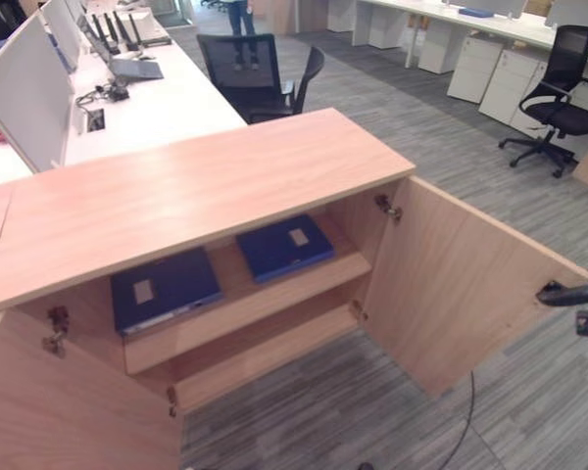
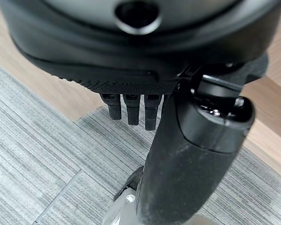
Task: Put the empty folder in the office cabinet
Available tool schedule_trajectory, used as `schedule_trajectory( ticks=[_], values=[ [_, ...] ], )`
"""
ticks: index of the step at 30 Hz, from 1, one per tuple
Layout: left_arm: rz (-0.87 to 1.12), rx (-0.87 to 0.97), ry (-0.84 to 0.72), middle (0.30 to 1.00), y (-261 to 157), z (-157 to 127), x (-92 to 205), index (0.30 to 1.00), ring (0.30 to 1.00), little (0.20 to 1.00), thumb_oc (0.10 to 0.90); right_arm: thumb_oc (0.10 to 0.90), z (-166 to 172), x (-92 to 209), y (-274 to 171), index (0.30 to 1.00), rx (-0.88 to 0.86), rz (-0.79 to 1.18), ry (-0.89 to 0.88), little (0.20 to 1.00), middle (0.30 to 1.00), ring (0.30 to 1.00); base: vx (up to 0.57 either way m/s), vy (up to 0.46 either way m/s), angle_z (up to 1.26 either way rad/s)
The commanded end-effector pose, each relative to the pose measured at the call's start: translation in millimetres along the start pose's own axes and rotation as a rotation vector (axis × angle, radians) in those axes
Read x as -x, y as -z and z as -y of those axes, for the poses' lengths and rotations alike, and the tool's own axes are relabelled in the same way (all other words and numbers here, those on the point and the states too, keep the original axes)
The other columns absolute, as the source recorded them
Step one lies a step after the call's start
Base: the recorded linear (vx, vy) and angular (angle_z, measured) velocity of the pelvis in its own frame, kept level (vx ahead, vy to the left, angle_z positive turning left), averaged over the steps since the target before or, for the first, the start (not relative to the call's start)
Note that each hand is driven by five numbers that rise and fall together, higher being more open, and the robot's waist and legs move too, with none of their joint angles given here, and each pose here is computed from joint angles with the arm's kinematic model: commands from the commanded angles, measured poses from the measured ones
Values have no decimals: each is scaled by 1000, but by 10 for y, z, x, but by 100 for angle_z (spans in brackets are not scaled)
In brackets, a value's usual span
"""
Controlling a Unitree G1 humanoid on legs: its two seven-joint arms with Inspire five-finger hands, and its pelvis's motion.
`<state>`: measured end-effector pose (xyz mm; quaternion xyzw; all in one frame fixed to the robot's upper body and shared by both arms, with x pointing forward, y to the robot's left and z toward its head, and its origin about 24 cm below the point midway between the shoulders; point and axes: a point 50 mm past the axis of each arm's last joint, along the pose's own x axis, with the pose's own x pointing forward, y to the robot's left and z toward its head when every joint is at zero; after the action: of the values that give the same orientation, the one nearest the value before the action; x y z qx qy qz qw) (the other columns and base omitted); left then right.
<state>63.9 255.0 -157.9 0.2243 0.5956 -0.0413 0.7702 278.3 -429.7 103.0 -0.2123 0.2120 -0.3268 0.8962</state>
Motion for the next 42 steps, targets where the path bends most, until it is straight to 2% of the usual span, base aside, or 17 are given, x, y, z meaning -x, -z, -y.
schedule_trajectory(
  ticks=[1, 4, 6, 7, 10, 13, 15, 16, 20, 21, 22, 26, 32, 34, 36, 39, 42],
  values=[
    [22, 9, -4, 900, -71, -59, -17, 900, 900, 900, 800, 800, 529, 25, -754, 900, -96, 244, 142, 900, 900, 900, 0, 0, 0],
    [7, 13, 2, 900, -39, -40, -17, 900, 900, 900, 800, 800, 407, 34, -906, 900, -143, 298, 65, 900, 900, 900, 0, 0, 0],
    [-11, 28, 11, 900, 2, -5, -16, 900, 900, 900, 800, 800, -23, 94, -1062, 900, -109, 396, -115, 900, 900, 900, 0, 0, 0],
    [-12, 28, 10, 900, 9, -5, -15, 900, 900, 900, 800, 800, -31, 95, -1054, 900, -108, 395, -116, 900, 900, 900, -9, 1, -7],
    [-21, 58, 24, 900, 51, 43, -4, 900, 900, 900, 800, 800, -903, 528, -1082, 900, 32, 586, -531, 900, 900, 900, -10, 4, -6],
    [-6, 49, 57, 900, 45, 95, 6, 900, 900, 900, 800, 800, -1317, 883, -797, 900, 26, 597, -837, 900, 900, 900, -4, 5, -23],
    [-1, 44, 59, 900, 42, 93, 8, 900, 900, 900, 800, 800, -1418, 968, -715, 900, 34, 587, -905, 900, 900, 900, 1, 2, -25],
    [17, 34, 59, 900, -5, 78, 3, 900, 900, 900, 800, 800, -1680, 1178, -538, 900, 102, 554, -1076, 900, 900, 900, 2, 4, -33],
    [60, 12, 48, 900, -133, 34, -9, 900, 900, 900, 800, 800, -2066, 1815, -291, 900, 284, 521, -1526, 900, 900, 900, 1, 3, -43],
    [60, 12, 48, 900, -133, 34, -9, 900, 900, 900, 800, 800, -2066, 1815, -291, 900, 285, 521, -1526, 900, 900, 900, -13, -4, -21],
    [75, 4, 43, 900, -170, 18, -10, 900, 900, 900, 800, 800, -2147, 2123, -268, 900, 351, 534, -1724, 900, 900, 900, -5, -4, -5],
    [93, -12, 31, 900, -221, -4, -13, 900, 900, 900, 800, 800, -2256, 2587, -346, 900, 244, 548, -1976, 900, 900, 900, -8, 2, 13],
    [93, -25, 19, 900, -216, 7, -12, 900, 900, 900, 800, 800, -2485, 2875, -423, 900, -82, 502, -2056, 900, 900, 900, 7, 9, 29],
    [88, -16, 7, 900, -212, 32, -15, 900, 900, 900, 800, 800, -2706, 2987, -277, 900, -379, 324, -2033, 900, 900, 900, 7, 6, 34],
    [104, -7, -1, 900, -247, 44, -12, 900, 900, 900, 800, 800, -2816, 3059, -168, 900, -526, 211, -2005, 900, 900, 900, 2, -4, 20],
    [129, 16, -13, 900, -286, 48, -1, 900, 900, 900, 800, 800, -2899, 3085, -63, 900, -642, 109, -1963, 900, 900, 900, 2, -2, -1],
    [150, 38, -13, 900, -313, 50, 8, 900, 900, 900, 800, 800, -2926, 2978, 73, 900, -602, 98, -1883, 900, 900, 900, 4, -17, 9]
  ],
)
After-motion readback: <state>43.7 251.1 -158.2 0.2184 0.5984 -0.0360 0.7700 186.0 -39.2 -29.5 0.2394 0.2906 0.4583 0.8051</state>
